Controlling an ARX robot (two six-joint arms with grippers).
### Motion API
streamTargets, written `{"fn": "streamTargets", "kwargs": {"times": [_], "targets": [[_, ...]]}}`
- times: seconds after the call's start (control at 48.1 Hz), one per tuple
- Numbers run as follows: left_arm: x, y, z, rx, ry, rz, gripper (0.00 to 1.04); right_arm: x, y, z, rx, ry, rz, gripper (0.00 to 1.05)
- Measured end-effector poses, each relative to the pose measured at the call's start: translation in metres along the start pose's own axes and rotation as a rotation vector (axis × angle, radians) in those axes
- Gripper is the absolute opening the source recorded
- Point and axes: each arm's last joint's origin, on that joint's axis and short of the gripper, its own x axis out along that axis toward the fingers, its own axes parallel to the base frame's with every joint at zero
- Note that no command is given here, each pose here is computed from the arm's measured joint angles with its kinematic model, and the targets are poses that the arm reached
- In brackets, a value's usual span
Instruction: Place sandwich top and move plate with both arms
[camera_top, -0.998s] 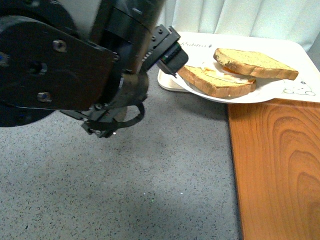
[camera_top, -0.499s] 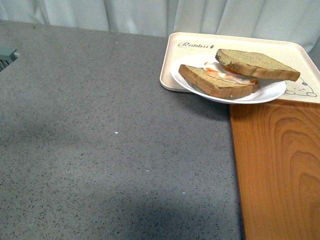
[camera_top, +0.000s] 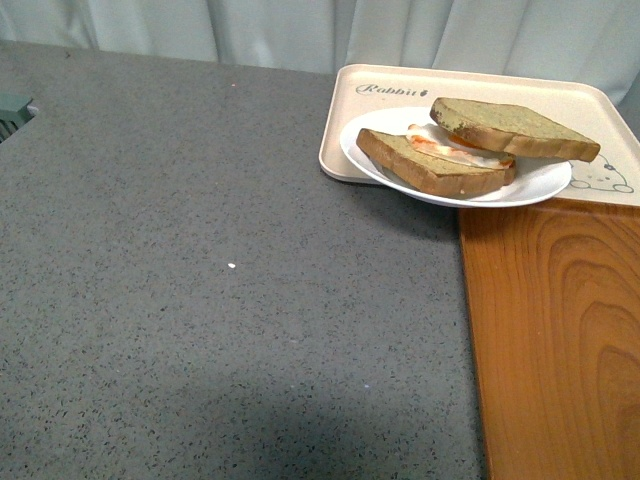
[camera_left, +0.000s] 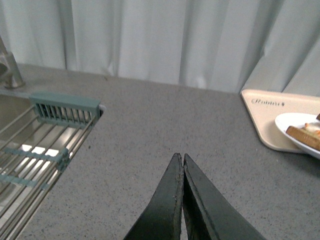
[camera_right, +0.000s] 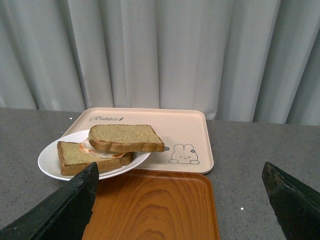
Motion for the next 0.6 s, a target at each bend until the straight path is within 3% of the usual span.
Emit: {"fn": "streamTargets", "kwargs": {"times": [0.146, 0.603], "targets": [[-0.0134, 0.0000, 0.0022, 0.004, -0.055, -0.001, 0.04, 0.0000, 0.0000, 0.0000, 0.000, 0.000, 0.000, 0.96], [-0.0138, 0.0000, 0.0023, 0.005, -0.058, -0.001, 0.04, 0.0000, 0.0000, 0.0000, 0.000, 0.000, 0.000, 0.96]]}}
